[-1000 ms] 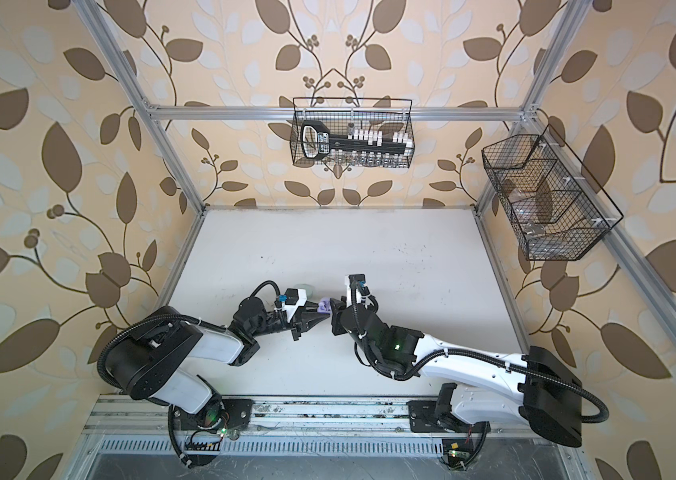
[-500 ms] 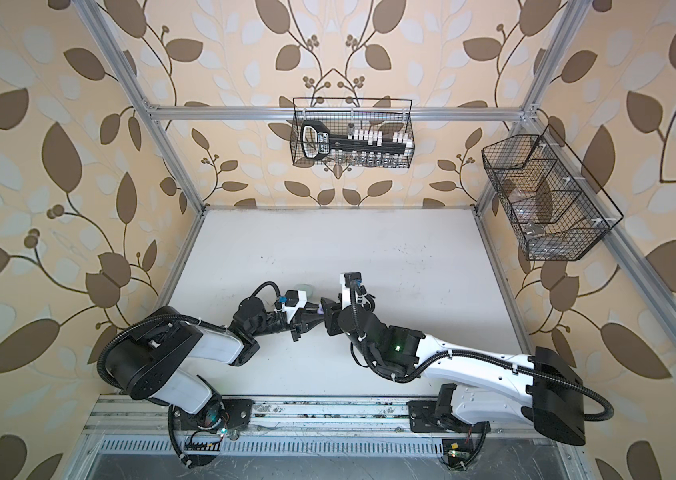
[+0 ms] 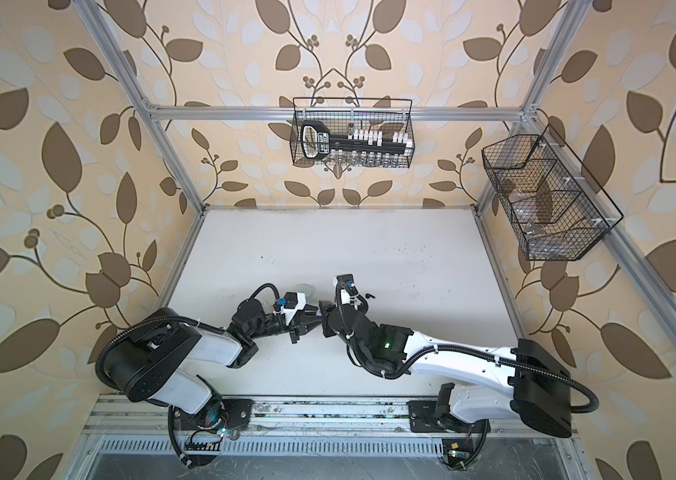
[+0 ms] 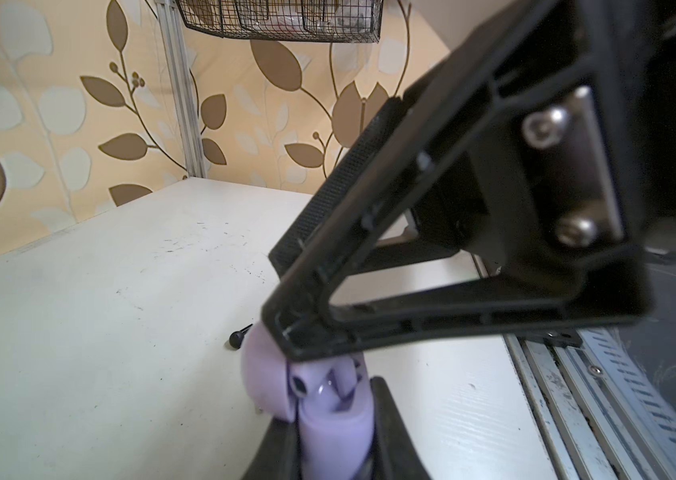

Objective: Insert the wireless bluetooth earbuds into the charging case
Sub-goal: 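Press the earbud down into the case and open the right gripper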

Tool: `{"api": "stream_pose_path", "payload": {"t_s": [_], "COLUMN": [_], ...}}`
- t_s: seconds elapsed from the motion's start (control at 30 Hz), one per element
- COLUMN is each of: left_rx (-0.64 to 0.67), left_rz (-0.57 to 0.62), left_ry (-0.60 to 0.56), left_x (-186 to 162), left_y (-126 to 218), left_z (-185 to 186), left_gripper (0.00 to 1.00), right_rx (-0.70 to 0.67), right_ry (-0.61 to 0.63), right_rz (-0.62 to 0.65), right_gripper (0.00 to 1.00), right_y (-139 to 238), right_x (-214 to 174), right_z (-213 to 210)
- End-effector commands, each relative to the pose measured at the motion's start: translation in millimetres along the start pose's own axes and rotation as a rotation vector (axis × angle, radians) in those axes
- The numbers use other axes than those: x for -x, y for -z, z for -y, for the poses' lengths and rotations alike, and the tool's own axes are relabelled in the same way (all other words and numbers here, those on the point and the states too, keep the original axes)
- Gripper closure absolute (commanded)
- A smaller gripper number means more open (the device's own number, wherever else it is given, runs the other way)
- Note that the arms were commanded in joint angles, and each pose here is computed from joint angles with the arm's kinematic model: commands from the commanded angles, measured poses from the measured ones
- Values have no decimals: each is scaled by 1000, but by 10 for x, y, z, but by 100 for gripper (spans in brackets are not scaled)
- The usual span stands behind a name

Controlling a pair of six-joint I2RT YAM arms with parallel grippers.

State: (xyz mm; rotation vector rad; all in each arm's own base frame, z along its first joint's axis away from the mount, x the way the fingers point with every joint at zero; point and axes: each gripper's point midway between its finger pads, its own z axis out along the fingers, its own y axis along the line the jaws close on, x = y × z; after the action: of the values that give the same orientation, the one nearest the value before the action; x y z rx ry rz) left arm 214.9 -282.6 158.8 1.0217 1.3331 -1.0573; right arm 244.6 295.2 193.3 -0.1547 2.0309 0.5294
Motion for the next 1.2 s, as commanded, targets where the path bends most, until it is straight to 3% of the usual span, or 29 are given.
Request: {"api": "stream_pose_path", "payload": {"t_s": [0.0, 0.37, 0.67, 0.93, 1.17], "left_rx": [-12, 12, 7, 0, -56], "left_rz": [74, 76, 74, 78, 73], "left_ry": [-91, -87, -83, -87, -104], "left_x": [239, 246, 242, 258, 240], "left_y": [30, 31, 23, 31, 27], "left_z": [60, 25, 27, 47, 139], "left_gripper": [100, 100, 100, 100, 100], "right_rx": [-3, 50, 75, 91, -24], "right_ry": [-13, -9, -4, 10, -3], "right_rz": [6, 9, -1, -5, 91], "right_gripper": [57, 60, 76, 76, 72], "right_y": [22, 98, 118, 112, 323], "right_x": [16, -38, -77, -75, 315], "right_z": [-7, -145, -202, -244, 103]}}
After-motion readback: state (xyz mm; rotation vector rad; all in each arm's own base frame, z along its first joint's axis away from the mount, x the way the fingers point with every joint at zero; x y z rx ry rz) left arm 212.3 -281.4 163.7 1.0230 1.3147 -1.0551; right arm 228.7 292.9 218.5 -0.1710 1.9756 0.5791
